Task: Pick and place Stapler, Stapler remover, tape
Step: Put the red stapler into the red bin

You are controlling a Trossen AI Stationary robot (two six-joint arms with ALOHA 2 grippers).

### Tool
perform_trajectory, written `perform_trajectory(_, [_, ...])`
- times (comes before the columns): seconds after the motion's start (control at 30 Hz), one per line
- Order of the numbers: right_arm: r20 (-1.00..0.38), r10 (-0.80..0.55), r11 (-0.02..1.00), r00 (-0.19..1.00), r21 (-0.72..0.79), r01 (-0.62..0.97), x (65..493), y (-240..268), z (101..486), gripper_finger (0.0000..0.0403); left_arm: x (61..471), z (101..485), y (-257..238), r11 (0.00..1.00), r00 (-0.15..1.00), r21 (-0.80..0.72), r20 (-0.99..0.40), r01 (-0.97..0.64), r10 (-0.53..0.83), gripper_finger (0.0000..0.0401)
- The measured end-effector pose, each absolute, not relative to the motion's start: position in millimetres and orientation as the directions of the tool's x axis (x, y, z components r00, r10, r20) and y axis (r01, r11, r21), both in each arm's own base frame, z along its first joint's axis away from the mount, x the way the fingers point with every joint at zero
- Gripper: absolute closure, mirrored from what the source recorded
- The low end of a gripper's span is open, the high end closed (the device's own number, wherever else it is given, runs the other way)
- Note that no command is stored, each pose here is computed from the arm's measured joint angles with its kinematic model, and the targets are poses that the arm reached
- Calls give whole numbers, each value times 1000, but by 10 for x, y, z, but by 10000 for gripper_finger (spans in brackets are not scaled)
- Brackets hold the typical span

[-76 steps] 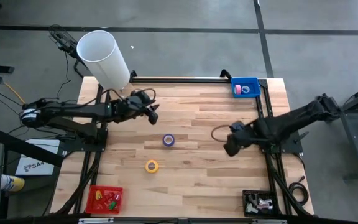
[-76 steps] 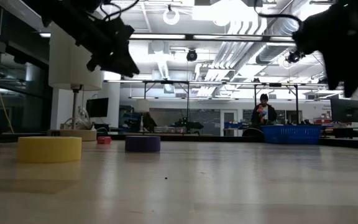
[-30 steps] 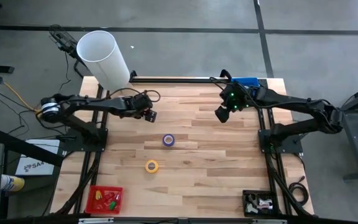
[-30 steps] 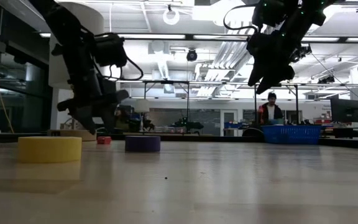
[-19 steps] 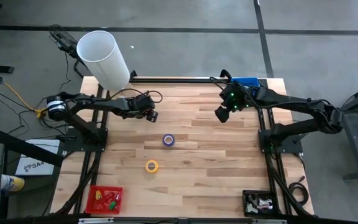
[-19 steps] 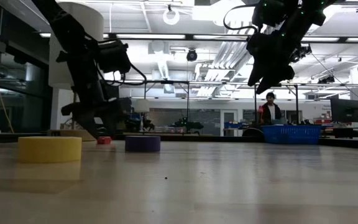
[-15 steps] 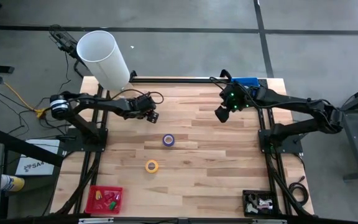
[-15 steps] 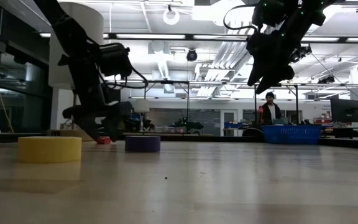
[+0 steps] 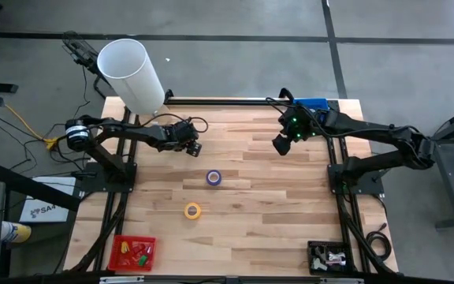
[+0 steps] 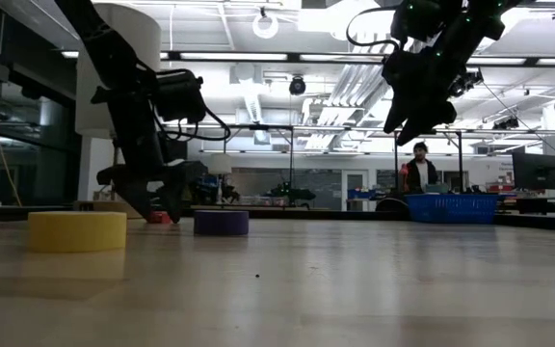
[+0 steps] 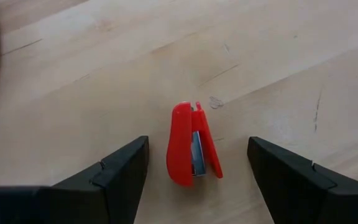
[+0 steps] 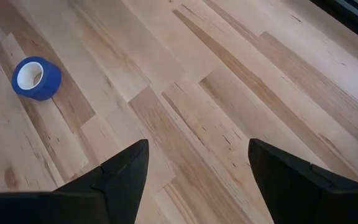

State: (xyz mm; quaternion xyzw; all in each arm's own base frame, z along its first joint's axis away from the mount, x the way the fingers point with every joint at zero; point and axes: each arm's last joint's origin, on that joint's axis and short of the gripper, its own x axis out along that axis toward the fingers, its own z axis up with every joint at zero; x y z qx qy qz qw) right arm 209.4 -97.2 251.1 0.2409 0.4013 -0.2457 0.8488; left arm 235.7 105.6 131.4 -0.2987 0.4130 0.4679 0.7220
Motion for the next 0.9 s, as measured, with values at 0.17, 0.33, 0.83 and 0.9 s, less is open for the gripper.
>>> perform_trajectory(0.17, [-800,-224,764,557,211,610,2094,-972,2511,137,2353,1310,1053,382,219,-45,-879,-923,424,133])
perform_trajectory(0.33, [-800,-224,764,557,211,610,2094,-972,2511,137,2351,1307,1052,382,217,-45,-880,-923,421,133])
perform_trajectory(0.83, [-800,-224,764,557,211,610,2094,-972,2511,137,2348,1300,1050,382,216,-45,-883,-923,417,234])
perform_trajectory(0.9, [-800,-224,764,557,211,610,2094,-972,2511,137,2348,1300,1049,383,217,-47,-884,-922,415,250])
